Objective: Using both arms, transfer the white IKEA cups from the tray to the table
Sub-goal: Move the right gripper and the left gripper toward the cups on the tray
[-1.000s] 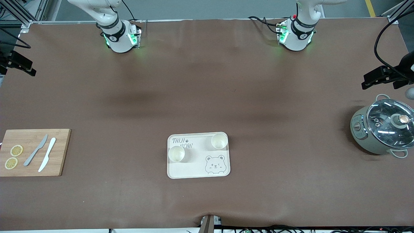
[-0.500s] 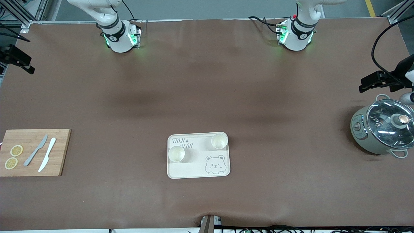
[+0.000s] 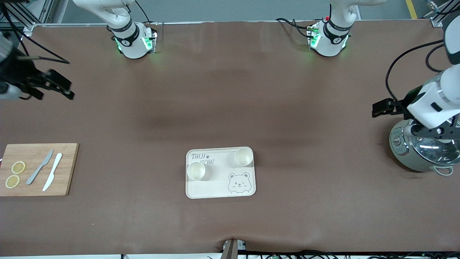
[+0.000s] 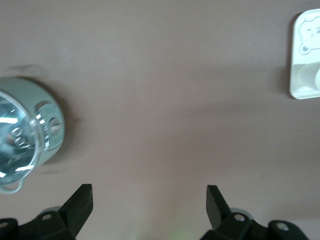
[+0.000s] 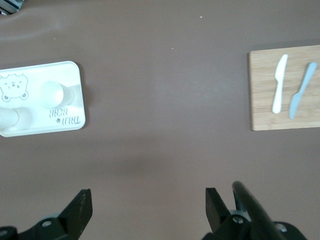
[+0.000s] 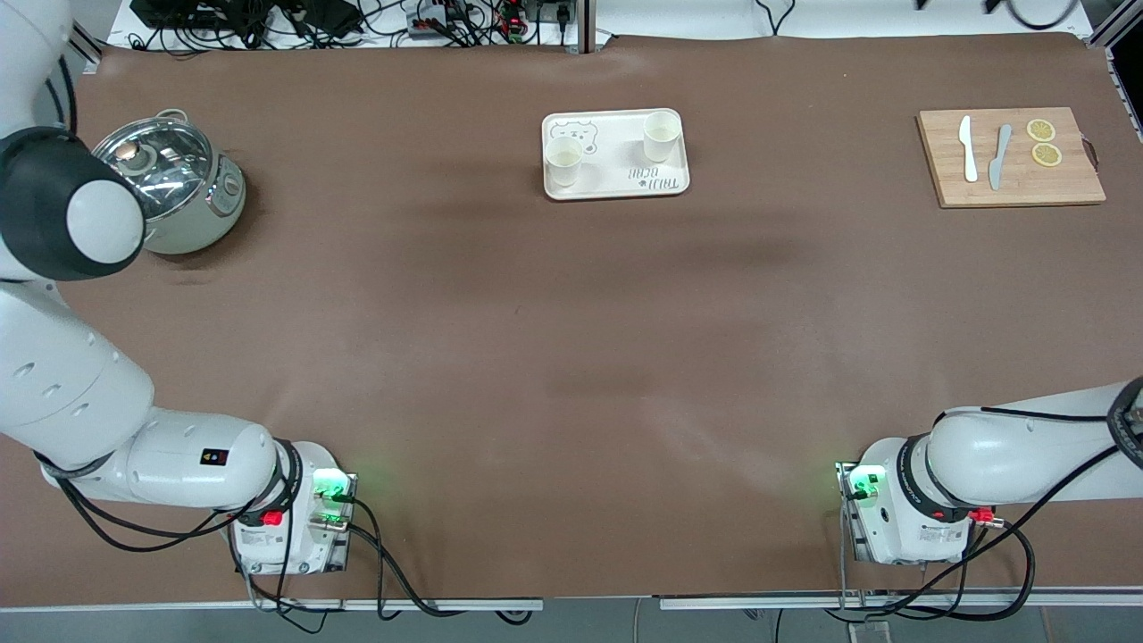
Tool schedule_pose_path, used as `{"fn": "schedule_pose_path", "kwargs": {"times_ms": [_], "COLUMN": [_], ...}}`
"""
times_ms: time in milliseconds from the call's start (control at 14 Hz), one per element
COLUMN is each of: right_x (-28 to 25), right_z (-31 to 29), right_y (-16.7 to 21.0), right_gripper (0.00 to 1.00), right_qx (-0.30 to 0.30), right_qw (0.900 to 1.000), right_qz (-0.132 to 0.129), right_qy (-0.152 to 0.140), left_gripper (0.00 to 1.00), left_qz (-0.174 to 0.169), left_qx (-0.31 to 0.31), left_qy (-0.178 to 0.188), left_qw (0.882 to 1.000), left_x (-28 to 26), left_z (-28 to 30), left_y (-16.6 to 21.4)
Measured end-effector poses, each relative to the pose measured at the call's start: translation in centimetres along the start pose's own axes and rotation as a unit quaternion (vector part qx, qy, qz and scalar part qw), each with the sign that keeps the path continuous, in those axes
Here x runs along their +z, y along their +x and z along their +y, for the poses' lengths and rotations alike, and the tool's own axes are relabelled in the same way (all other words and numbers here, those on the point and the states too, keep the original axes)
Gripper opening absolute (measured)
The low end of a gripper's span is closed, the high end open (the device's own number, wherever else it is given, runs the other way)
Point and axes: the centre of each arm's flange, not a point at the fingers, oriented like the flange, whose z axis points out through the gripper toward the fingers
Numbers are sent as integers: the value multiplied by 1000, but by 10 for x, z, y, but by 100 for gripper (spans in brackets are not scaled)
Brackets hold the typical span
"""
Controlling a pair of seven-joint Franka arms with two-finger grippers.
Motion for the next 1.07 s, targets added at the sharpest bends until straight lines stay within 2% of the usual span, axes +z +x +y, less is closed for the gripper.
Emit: {"fn": "schedule_pose_path", "kwargs": {"times_ms": [214,357,643,786,929,1071], "right_x": [45,78,136,162,188,215], "right_z": [-34,-47,-95,-112,-120,-133], "right_y": [33,55,79,83,87,91], "right_gripper": [100,100,100,100,100,100], "right_qx": [3,23,26,32,30,23], "right_qw": [1000,999,999,999,999,999], "right_qz": [-21,-17,8,8,1,5], "right_qy": [3,19,32,32,30,31], "left_gripper": [100,100,100,100,100,100], "left_qz": [0,1,-10,-2,9,29], "left_qx": [-22,-42,-96,-105,-116,-118], "left_qy": [-12,-11,-2,-2,-8,-25], "left_qw": [1000,999,995,994,993,992], "left_x": [27,46,95,115,127,134], "left_z": [16,44,134,167,177,186], "left_y": [21,32,43,47,54,62]}}
